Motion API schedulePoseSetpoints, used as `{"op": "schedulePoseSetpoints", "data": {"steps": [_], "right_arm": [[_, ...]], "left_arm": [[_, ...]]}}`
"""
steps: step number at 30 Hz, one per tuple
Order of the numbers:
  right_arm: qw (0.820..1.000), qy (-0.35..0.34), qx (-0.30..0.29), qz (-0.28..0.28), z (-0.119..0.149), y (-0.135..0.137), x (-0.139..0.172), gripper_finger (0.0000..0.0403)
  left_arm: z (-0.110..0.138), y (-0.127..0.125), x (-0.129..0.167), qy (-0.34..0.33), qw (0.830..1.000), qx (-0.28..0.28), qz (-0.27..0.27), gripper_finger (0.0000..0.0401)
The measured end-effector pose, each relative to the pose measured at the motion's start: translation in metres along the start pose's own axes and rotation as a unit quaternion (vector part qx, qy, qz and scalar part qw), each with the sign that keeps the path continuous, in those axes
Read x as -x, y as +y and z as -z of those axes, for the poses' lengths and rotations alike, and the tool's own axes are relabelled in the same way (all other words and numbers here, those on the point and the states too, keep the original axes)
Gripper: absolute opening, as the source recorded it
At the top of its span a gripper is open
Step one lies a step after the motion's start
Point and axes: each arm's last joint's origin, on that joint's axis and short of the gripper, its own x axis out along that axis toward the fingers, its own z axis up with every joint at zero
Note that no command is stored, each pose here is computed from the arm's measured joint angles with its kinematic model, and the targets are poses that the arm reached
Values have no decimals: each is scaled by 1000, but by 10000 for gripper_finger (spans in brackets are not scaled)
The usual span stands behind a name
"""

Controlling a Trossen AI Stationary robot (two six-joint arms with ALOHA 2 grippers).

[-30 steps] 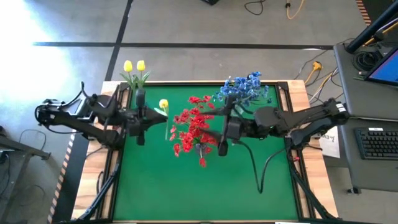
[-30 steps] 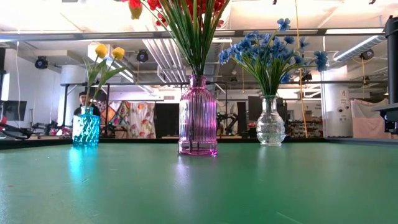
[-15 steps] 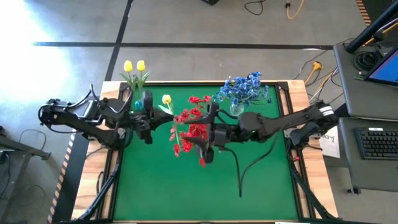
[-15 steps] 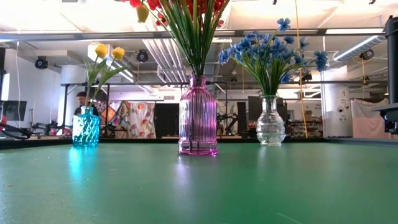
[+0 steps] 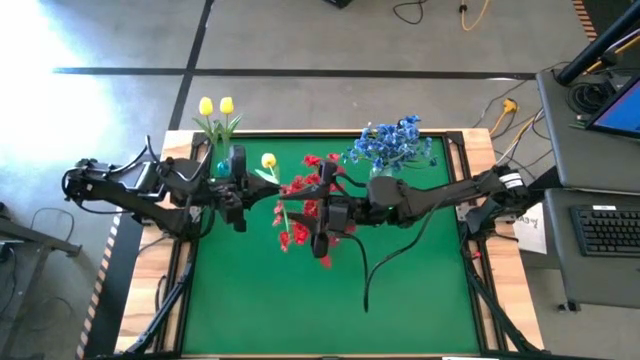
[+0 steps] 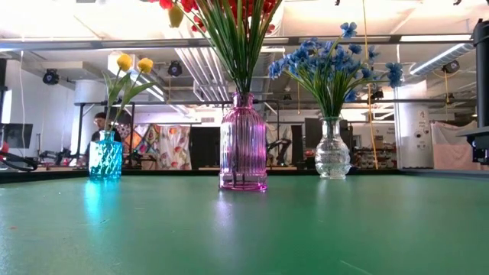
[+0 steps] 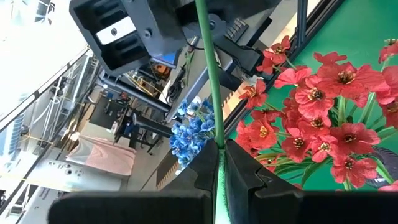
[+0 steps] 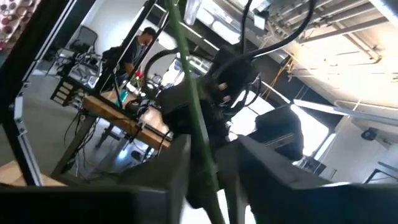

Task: Sort flowers into vase by color
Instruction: Put the yellow flower into the blue vase

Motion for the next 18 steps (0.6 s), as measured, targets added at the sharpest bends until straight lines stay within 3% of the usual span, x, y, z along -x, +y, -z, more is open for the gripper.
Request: {"op": "schedulePoseSetpoints", "data": {"steps": [6, 10, 13, 18], "right_arm": [[1000, 5, 18, -4, 1, -1, 0, 20], [1000, 4, 17, -4, 1, -1, 0, 13], [1000, 3, 24, -4, 1, -1, 0, 11], [999, 2, 54, -4, 1, -1, 0, 10]], "left_arm": [[0, 0, 0, 2, 1000, 3, 1, 0], [0, 0, 0, 1, 1000, 8, 0, 0], [-1, 2, 0, 0, 999, 42, -14, 6], [0, 4, 4, 1, 997, 72, -19, 63]]}}
